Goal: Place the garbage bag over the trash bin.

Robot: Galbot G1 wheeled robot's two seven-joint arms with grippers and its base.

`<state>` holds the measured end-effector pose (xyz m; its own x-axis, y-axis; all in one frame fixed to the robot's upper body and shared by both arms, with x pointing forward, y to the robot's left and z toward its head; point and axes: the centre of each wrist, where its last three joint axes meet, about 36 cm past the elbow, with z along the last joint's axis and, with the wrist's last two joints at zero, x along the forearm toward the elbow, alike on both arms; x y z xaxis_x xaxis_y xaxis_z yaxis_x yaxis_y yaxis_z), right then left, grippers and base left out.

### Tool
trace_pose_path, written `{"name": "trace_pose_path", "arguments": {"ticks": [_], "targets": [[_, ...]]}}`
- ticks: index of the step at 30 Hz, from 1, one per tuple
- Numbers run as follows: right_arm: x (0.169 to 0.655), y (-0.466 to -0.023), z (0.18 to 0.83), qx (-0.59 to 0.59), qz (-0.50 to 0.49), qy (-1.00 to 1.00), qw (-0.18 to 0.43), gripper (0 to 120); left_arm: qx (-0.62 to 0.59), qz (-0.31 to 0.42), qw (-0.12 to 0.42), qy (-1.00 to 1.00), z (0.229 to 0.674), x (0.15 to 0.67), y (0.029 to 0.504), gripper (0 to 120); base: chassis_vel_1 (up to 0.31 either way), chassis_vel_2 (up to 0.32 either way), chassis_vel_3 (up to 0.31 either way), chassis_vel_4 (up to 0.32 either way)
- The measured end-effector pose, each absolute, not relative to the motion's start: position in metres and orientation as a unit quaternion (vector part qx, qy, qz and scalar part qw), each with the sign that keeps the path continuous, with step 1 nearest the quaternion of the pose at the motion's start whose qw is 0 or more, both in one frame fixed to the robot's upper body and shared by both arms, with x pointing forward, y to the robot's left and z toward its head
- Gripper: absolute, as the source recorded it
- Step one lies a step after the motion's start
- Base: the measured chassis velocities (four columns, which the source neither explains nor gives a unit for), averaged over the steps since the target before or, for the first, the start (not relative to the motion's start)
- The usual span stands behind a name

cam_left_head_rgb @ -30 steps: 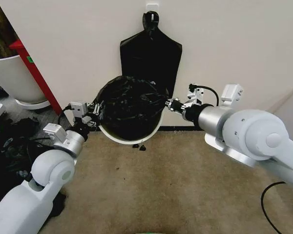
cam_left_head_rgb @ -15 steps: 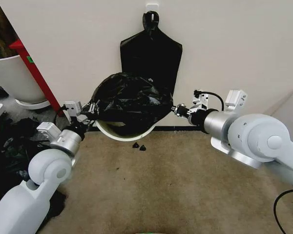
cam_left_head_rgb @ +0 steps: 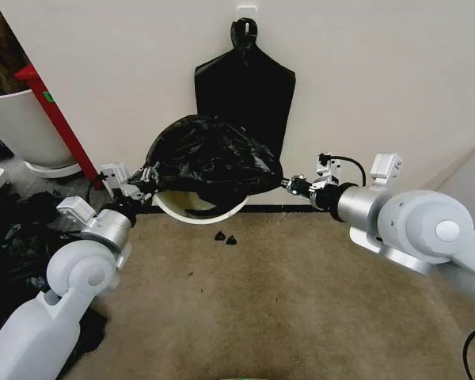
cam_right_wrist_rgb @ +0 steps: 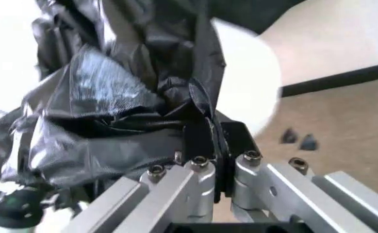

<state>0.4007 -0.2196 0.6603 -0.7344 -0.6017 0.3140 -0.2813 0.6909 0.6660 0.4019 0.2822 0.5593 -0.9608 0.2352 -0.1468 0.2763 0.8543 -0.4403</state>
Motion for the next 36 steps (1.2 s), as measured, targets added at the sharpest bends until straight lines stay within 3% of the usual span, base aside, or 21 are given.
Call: {"name": "trace_pose_path", "arguments": {"ticks": [12, 14, 18, 22, 24, 27, 36], "targets": [[0.408, -0.231, 0.651, 0.297, -0.31, -0.869, 0.245, 1, 0.131, -0.275, 0.019, 0.952, 0.56, 0.403, 0.284, 4, 0.0, 0.0, 0.0, 0.0], [0.403, -0.229, 0.657, 0.291, -0.289, -0.882, 0.233, 11, 0.128, -0.266, 0.019, 0.955, 0.558, 0.403, 0.284, 4, 0.0, 0.0, 0.0, 0.0], [0.395, -0.226, 0.665, 0.284, -0.265, -0.893, 0.226, 19, 0.122, -0.245, 0.023, 0.962, 0.556, 0.405, 0.286, 4, 0.0, 0.0, 0.0, 0.0], [0.379, -0.223, 0.675, 0.276, -0.22, -0.91, 0.219, 39, 0.105, -0.212, 0.034, 0.971, 0.557, 0.412, 0.287, 4, 0.0, 0.0, 0.0, 0.0], [0.377, -0.223, 0.675, 0.274, -0.216, -0.911, 0.219, 41, 0.104, -0.211, 0.035, 0.971, 0.557, 0.412, 0.287, 4, 0.0, 0.0, 0.0, 0.0], [0.367, -0.223, 0.679, 0.262, -0.18, -0.927, 0.2, 55, 0.1, -0.185, 0.042, 0.977, 0.558, 0.414, 0.287, 4, 0.0, 0.0, 0.0, 0.0], [0.37, -0.224, 0.717, 0.364, -0.093, -0.916, 0.137, 89, 0.152, -0.107, 0.071, 0.98, 0.555, 0.406, 0.284, 4, 0.0, 0.0, 0.0, 0.0]]}}
